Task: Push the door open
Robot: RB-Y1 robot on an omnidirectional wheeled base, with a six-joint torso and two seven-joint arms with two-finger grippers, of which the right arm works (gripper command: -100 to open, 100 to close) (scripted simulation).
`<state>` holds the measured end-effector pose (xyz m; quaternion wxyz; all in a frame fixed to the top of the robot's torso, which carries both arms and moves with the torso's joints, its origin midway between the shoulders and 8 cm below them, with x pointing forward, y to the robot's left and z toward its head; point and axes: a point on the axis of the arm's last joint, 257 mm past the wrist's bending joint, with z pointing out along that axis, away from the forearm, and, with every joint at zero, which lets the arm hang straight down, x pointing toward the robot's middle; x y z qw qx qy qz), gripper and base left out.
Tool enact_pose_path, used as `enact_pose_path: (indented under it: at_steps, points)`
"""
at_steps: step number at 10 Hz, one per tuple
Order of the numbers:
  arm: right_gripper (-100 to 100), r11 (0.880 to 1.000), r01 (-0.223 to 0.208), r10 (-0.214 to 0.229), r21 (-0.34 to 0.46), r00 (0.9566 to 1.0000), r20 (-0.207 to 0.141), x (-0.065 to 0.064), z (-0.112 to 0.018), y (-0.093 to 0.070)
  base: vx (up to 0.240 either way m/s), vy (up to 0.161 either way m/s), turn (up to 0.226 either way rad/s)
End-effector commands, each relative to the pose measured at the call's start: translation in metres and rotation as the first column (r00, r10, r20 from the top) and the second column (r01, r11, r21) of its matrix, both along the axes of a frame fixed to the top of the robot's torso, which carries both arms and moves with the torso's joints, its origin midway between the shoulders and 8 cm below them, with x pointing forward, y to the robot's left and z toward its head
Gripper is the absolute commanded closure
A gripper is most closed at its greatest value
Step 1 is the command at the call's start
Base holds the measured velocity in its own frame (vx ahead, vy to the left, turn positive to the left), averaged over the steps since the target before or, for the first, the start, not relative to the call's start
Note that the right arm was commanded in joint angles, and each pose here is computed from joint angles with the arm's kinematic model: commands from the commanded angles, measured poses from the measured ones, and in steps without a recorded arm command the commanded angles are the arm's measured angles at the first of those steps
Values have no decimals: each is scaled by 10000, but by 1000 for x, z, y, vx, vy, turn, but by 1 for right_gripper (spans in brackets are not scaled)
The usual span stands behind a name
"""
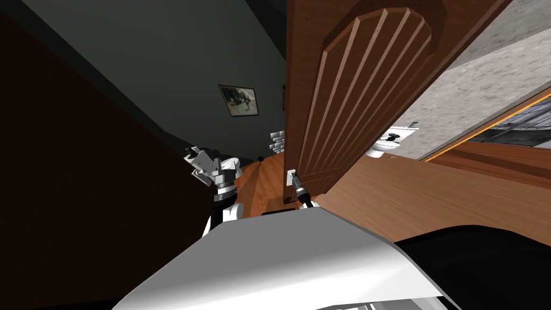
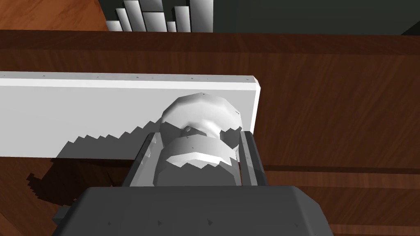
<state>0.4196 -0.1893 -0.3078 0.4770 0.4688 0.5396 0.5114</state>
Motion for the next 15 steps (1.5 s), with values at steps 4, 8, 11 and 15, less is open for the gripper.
enact_pose_path:
  at_steps: [4, 8, 11, 15]
  points:
    - [100, 9985, 411, -406, -368, 9991, 145, 7, 6, -33, 182, 83, -63]
    - [100, 9951, 829, -821, -535, 9965, 175, 12, 7, -59, 194, 90, -73]
    - [100, 9914, 1179, -1169, -576, 9929, 209, 15, 9, -78, 140, 83, -93]
    - [100, 9829, 1781, -1770, -475, 9839, 257, 20, 12, -103, 180, 94, -116]
